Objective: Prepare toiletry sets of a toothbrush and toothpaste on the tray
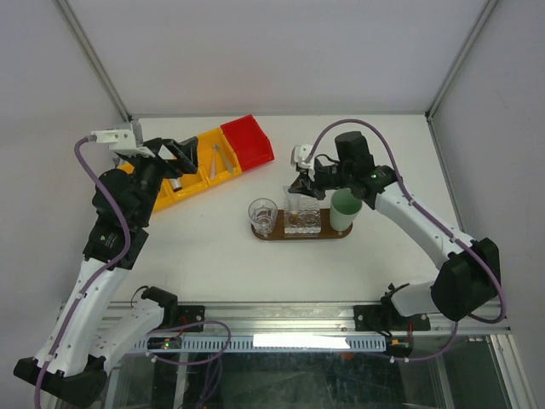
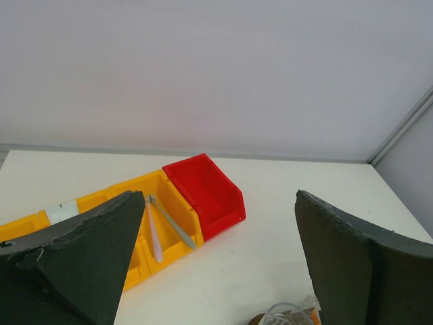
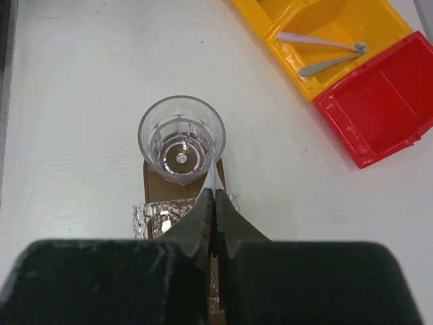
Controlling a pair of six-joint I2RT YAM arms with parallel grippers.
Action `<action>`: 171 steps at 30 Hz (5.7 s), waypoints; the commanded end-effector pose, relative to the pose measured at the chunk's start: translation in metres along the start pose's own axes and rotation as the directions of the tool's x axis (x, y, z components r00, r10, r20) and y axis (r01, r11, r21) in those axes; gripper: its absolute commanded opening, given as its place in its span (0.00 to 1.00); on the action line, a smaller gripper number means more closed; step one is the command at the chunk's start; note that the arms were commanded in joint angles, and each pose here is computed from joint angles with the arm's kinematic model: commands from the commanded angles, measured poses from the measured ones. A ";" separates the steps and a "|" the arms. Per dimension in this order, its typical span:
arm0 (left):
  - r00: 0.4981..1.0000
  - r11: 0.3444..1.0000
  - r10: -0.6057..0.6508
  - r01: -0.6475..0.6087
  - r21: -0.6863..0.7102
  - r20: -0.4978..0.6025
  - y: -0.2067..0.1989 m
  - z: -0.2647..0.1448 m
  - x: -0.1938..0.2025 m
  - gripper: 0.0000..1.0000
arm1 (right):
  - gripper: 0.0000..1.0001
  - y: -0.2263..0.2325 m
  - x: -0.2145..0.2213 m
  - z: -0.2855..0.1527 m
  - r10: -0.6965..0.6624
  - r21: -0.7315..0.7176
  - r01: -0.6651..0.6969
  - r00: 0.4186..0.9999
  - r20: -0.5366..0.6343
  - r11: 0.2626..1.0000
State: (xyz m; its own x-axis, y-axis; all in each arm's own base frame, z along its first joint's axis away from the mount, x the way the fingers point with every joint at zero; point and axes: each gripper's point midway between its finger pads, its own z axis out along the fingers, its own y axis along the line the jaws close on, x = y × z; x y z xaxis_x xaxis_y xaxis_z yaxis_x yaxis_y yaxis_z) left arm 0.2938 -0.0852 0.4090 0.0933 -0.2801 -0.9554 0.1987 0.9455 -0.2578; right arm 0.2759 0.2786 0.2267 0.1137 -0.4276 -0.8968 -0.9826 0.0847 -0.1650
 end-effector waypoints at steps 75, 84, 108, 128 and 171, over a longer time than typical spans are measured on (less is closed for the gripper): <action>0.998 1.000 -0.010 0.011 -0.004 0.059 0.002 0.000 -0.016 0.99 | 0.00 -0.008 0.015 0.007 -0.029 0.068 0.021 0.993 0.112 0.997; 0.998 1.000 -0.008 0.008 -0.006 0.058 0.003 0.000 -0.015 0.99 | 0.01 -0.007 0.018 0.009 -0.018 0.062 0.012 0.994 0.103 0.998; 0.998 1.000 -0.009 0.009 0.002 0.059 0.002 0.000 -0.016 0.99 | 0.49 -0.014 0.012 0.003 -0.003 0.115 -0.009 0.994 0.108 0.993; 0.999 1.000 -0.008 0.009 -0.016 0.039 0.007 0.005 -0.008 0.99 | 1.00 -0.029 -0.068 -0.063 0.121 0.348 -0.203 0.963 0.242 0.915; 0.705 0.654 -0.262 -0.373 -0.658 -0.659 0.220 0.123 0.255 0.59 | 1.00 0.010 -0.061 -0.229 0.256 0.711 -0.600 0.800 0.543 0.368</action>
State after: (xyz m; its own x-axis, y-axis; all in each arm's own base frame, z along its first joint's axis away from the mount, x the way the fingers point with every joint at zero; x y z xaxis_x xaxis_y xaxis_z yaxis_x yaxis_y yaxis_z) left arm 0.4710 0.0135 0.1141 -0.6731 -0.3274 -0.6631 -0.4926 0.8673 0.0719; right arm 0.2258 0.1030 0.3566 -0.1532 0.1503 -0.9767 -0.3243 0.9260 0.1933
